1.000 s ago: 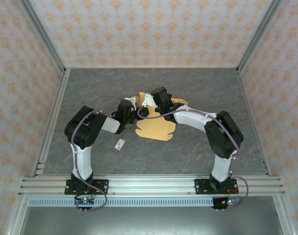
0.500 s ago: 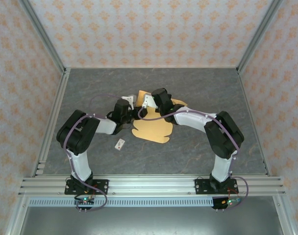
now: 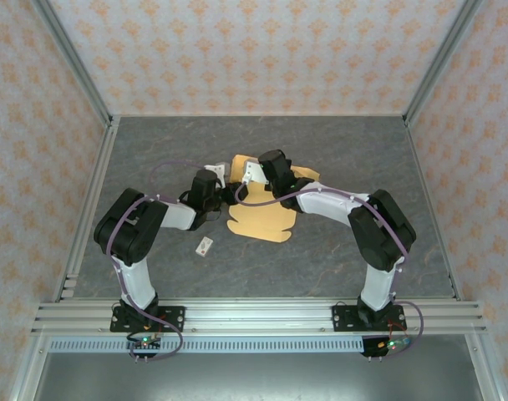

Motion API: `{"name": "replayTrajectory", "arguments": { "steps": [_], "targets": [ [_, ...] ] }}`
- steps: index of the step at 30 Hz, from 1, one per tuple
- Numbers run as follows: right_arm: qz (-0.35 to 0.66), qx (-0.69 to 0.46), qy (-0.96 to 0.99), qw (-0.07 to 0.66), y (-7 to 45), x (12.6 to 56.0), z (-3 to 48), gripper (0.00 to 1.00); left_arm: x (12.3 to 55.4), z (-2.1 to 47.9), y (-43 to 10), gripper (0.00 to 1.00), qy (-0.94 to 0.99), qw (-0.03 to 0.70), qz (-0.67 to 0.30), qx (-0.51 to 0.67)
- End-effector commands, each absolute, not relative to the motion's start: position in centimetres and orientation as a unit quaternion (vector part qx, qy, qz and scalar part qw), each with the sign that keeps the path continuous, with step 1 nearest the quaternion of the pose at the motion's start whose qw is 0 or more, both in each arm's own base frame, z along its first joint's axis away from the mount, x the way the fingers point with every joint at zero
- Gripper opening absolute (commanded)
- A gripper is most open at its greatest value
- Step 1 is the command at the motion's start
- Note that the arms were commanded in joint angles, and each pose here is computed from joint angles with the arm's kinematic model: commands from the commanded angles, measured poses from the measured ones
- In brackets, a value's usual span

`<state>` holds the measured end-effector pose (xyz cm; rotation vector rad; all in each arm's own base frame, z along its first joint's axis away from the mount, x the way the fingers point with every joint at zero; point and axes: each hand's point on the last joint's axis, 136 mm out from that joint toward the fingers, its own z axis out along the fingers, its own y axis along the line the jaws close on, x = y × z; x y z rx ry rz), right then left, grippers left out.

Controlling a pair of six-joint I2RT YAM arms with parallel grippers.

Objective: Fold the paper box

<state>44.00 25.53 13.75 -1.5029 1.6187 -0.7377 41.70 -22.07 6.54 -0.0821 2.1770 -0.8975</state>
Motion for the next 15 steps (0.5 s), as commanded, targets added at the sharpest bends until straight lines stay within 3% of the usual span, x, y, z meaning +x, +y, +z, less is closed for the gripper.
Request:
{"name": "replayTrajectory", "arguments": {
  "steps": [1,7,15],
  "targets": [
    [-0.286,-0.597,0.64,0.39,25.4,43.4,13.5,0.0,43.3,9.2,-23.0,0.39,0.825,0.412,-0.386,-0.025],
    [-0.283,-0.598,0.642,0.387,25.5,43.4,13.2,0.0,43.1,9.3,-24.2,0.34,0.818,0.406,-0.408,-0.018],
    [-0.28,-0.596,0.646,0.387,25.7,43.3,12.8,0.0,42.8,8.0,-25.7,0.35,0.818,0.391,-0.421,-0.009]
  ]
}}
